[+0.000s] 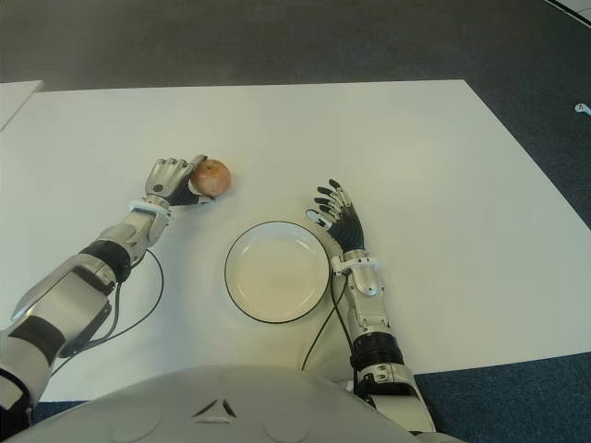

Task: Put the apples into the plate.

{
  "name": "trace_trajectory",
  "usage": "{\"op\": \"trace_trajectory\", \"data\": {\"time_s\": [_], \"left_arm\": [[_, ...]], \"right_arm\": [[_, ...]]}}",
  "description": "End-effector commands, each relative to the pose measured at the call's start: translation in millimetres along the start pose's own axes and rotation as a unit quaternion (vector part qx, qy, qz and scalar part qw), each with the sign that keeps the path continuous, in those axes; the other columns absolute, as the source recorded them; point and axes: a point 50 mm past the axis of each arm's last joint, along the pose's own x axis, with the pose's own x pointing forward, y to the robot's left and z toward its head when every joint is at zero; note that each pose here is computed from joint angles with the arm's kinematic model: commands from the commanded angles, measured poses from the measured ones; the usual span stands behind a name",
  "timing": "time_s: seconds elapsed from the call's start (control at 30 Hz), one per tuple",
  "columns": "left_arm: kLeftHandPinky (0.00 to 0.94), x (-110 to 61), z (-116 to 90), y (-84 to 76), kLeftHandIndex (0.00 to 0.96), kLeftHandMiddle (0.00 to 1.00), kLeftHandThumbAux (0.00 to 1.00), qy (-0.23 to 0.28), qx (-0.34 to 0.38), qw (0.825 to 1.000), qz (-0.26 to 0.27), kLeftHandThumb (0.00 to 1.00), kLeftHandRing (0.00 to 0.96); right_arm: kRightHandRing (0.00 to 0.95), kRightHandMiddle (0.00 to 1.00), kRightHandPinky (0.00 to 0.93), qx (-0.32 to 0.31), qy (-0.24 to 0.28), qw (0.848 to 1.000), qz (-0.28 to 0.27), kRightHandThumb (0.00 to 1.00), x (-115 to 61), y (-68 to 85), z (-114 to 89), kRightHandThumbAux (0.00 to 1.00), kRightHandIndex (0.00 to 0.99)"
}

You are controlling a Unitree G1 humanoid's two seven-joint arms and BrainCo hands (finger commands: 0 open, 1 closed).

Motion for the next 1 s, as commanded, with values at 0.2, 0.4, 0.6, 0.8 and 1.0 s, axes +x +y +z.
{"op": "trace_trajectory", "data": {"time_s": [0.2,0.4,0.6,0.8,1.0], "left_arm": [[0.796,-17.6,11.8,-27.1,0.443,0.815,0.7,-0.014,-0.012,0.997,-0.071,0.721,0.795],[0.595,-16.8,12.1,-28.1,0.4,0.651,0.599,-0.018,-0.032,0.994,-0.107,0.568,0.625],[0.108,-15.9,10.7,-31.2,0.114,0.114,0.349,-0.001,-0.026,0.988,-0.152,0.259,0.105],[0.011,-14.0,10.3,-31.4,0.012,0.012,0.248,0.013,-0.011,0.985,-0.173,0.204,0.011],[0.001,-13.5,11.3,-29.3,0.001,0.001,0.21,0.01,0.002,0.986,-0.168,0.186,0.001]], "right_arm": [[0.269,0.235,0.268,0.009,0.112,0.994,-0.004,0.136,-24.6,1.6,-39.7,0.65,0.075],[0.256,0.231,0.224,0.008,0.111,0.994,-0.006,0.128,-24.8,1.6,-40.2,0.643,0.073],[0.259,0.24,0.242,0.007,0.112,0.994,-0.006,0.123,-25.5,1.9,-40.1,0.637,0.081],[0.261,0.247,0.233,0.008,0.114,0.993,-0.008,0.13,-25.3,1.9,-40.4,0.636,0.085],[0.265,0.244,0.256,0.009,0.112,0.994,-0.008,0.145,-26.2,2.2,-40.3,0.646,0.079]]}}
